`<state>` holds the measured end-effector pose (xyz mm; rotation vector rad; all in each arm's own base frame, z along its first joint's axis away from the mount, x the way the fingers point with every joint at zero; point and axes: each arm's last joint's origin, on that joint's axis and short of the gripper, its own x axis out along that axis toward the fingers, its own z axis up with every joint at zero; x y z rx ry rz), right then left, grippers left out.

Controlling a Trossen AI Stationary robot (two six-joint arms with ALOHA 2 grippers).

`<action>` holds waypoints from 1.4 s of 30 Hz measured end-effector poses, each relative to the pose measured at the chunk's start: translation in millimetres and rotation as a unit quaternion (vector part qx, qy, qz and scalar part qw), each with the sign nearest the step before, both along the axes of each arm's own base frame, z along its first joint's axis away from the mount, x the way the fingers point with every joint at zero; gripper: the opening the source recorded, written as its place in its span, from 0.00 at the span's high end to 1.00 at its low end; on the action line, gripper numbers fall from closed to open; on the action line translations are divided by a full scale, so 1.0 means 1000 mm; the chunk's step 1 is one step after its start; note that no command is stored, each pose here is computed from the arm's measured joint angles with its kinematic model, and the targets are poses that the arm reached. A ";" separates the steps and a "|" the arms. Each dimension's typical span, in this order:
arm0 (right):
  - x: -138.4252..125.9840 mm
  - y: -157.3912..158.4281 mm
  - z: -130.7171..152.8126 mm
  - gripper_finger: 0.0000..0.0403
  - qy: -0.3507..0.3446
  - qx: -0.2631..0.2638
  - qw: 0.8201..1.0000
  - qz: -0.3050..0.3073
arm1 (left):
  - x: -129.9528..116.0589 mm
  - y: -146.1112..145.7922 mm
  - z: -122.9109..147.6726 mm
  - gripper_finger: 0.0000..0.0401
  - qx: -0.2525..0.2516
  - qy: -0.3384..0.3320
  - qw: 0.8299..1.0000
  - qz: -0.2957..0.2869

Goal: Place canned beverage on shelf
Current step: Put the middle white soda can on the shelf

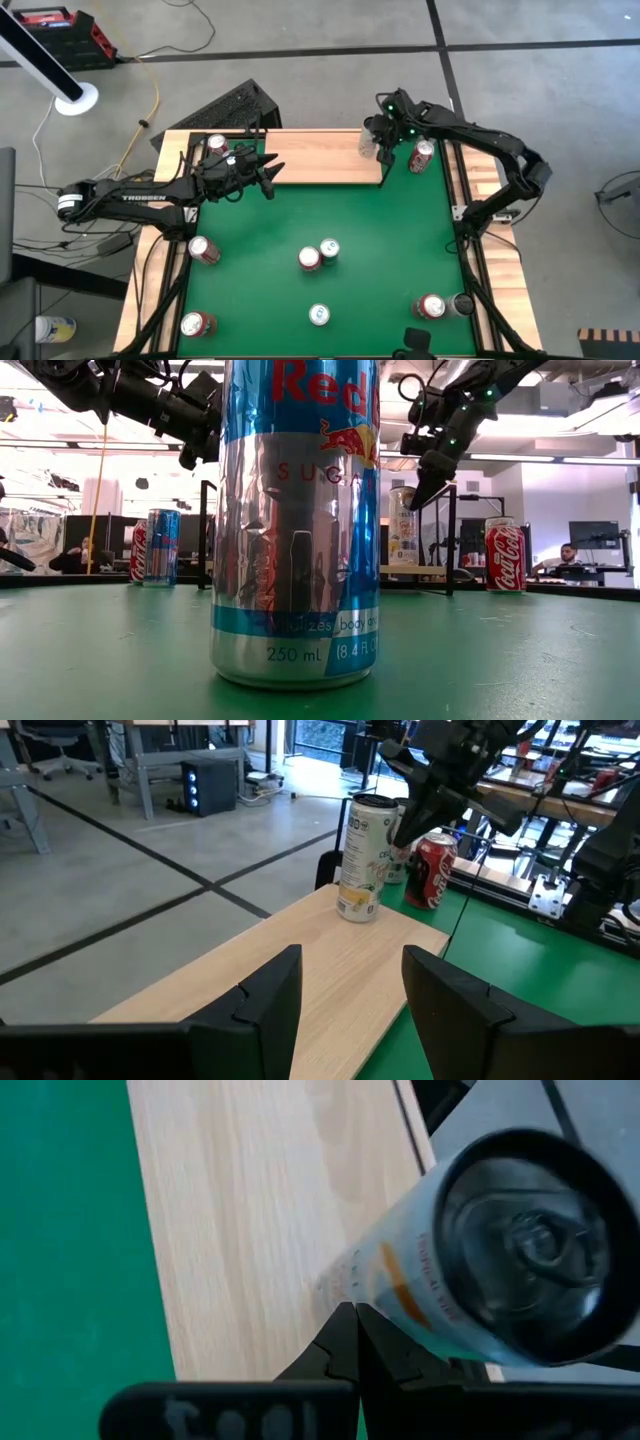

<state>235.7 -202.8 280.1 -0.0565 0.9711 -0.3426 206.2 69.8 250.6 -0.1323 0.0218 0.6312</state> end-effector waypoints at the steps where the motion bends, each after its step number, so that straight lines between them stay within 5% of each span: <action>1: 0.000 0.000 0.000 0.95 -0.002 -0.002 1.000 0.000 | 0.000 0.000 0.000 0.61 0.000 0.000 1.000 0.000; 29: 0.003 -0.011 0.008 0.95 -0.011 -0.088 0.996 -0.019 | 0.000 0.000 0.000 0.61 0.000 0.000 1.000 0.000; 42: 0.003 -0.011 0.006 0.95 -0.018 -0.067 0.998 -0.007 | 0.000 0.000 0.000 0.61 0.000 0.000 1.000 0.000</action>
